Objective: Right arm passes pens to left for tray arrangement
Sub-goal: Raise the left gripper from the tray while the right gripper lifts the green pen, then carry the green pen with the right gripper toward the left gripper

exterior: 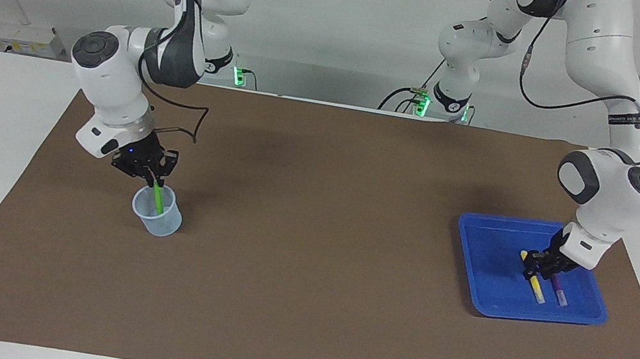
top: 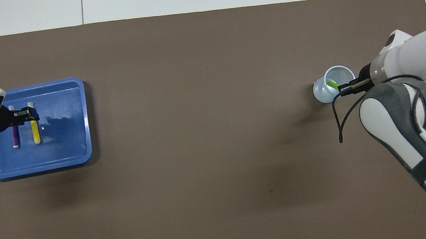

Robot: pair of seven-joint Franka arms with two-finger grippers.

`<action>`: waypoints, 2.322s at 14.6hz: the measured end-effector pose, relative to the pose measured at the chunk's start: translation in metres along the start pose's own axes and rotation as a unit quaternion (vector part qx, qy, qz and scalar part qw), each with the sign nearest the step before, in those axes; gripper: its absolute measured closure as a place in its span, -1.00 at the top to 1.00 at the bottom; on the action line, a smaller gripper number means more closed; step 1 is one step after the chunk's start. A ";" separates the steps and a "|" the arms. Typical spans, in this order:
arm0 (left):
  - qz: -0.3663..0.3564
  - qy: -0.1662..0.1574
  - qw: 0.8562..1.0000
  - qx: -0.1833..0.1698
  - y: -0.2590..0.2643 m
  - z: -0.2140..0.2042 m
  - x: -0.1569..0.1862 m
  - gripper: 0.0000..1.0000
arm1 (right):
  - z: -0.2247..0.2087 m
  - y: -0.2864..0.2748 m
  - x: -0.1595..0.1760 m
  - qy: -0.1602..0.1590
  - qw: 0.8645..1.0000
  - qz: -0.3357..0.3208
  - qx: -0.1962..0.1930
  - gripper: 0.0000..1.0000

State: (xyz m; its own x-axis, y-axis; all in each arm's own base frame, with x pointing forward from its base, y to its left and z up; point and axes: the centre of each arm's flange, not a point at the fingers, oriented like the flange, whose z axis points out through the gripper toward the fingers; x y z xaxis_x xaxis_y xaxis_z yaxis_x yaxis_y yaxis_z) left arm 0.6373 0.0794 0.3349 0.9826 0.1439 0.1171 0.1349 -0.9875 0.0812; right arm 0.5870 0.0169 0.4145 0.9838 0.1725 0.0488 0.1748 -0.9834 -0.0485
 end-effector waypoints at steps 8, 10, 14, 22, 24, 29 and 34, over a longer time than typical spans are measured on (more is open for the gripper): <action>-0.113 -0.030 0.993 -0.016 0.066 -0.052 -0.012 0.13 | -0.109 -0.001 0.006 -0.042 0.999 -0.003 0.012 -0.64; -0.155 -0.040 0.987 -0.020 0.095 -0.060 -0.019 0.15 | -0.137 -0.005 0.001 -0.047 0.999 -0.004 0.017 -0.64; -0.244 -0.049 0.968 -0.024 0.167 -0.068 -0.036 0.28 | -0.169 -0.017 -0.010 -0.037 0.995 0.029 0.083 -0.64; -0.405 -0.087 0.907 -0.076 0.296 -0.101 -0.080 0.38 | -0.159 -0.100 0.009 -0.024 0.967 0.159 0.199 -0.64; -0.435 -0.097 0.891 -0.089 0.319 -0.112 -0.087 0.42 | -0.142 -0.130 0.014 -0.024 0.953 0.194 0.232 -0.64; -0.493 -0.126 0.847 -0.157 0.366 -0.131 -0.099 0.44 | -0.118 -0.194 0.015 -0.038 0.925 0.238 0.294 -0.64; -0.524 -0.132 0.821 -0.187 0.404 -0.135 -0.117 0.52 | -0.116 -0.246 0.008 -0.046 0.916 0.245 0.313 -0.64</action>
State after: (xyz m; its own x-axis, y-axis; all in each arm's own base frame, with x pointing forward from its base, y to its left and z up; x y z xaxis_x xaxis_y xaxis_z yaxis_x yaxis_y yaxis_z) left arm 0.5598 -0.3273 0.4880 0.3528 0.8332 -0.4257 0.9231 -0.2355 0.3041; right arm 0.5478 0.2536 0.5425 0.9442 -0.2493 -0.2152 -0.3293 -0.7242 -0.6060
